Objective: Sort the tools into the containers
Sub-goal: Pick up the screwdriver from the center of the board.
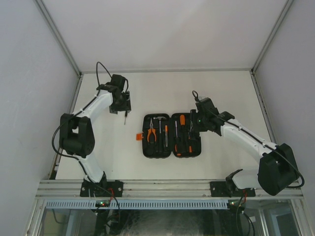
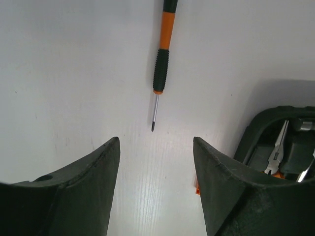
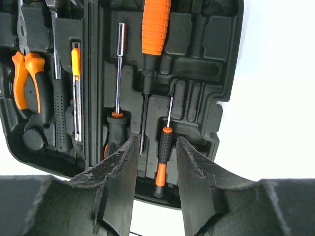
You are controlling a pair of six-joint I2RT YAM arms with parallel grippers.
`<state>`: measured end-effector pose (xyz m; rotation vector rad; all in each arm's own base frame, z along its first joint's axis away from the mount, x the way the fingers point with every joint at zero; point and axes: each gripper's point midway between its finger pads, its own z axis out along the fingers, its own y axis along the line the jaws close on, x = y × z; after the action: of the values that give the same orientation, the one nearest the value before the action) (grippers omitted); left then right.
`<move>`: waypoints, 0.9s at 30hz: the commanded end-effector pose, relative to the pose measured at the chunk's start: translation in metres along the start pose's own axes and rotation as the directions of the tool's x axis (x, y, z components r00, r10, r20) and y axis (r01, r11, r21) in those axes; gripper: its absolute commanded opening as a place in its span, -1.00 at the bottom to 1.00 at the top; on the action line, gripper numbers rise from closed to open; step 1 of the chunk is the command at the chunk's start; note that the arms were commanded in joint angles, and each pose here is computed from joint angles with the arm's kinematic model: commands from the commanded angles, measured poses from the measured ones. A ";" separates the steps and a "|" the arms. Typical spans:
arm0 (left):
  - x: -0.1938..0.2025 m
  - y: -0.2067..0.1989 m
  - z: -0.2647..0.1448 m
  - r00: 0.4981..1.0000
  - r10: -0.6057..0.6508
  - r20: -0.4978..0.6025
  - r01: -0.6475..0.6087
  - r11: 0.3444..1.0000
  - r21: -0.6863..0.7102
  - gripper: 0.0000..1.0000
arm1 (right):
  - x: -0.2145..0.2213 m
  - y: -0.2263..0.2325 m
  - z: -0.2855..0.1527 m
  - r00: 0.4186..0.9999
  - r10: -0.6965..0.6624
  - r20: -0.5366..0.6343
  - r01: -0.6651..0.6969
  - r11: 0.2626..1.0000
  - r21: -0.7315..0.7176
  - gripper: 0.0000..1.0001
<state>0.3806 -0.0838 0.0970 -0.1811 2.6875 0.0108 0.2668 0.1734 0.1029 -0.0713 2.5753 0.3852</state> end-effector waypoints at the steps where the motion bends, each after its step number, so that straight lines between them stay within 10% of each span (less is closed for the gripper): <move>1: -0.024 0.006 0.003 0.999 0.034 0.029 -0.034 0.999 -0.026 0.28 | -0.016 0.013 -0.002 0.997 -0.029 0.068 0.033 0.998 -0.061 -0.27; 27: -0.026 -0.005 0.077 0.997 0.037 -0.063 -0.036 0.999 0.005 -0.14 | -0.009 0.015 0.005 0.997 -0.059 0.046 0.064 0.994 -0.092 -0.28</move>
<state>0.4177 -0.0829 0.0291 -0.1427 2.8028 0.0241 0.2691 0.1853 0.1031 -0.1448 2.5432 0.4636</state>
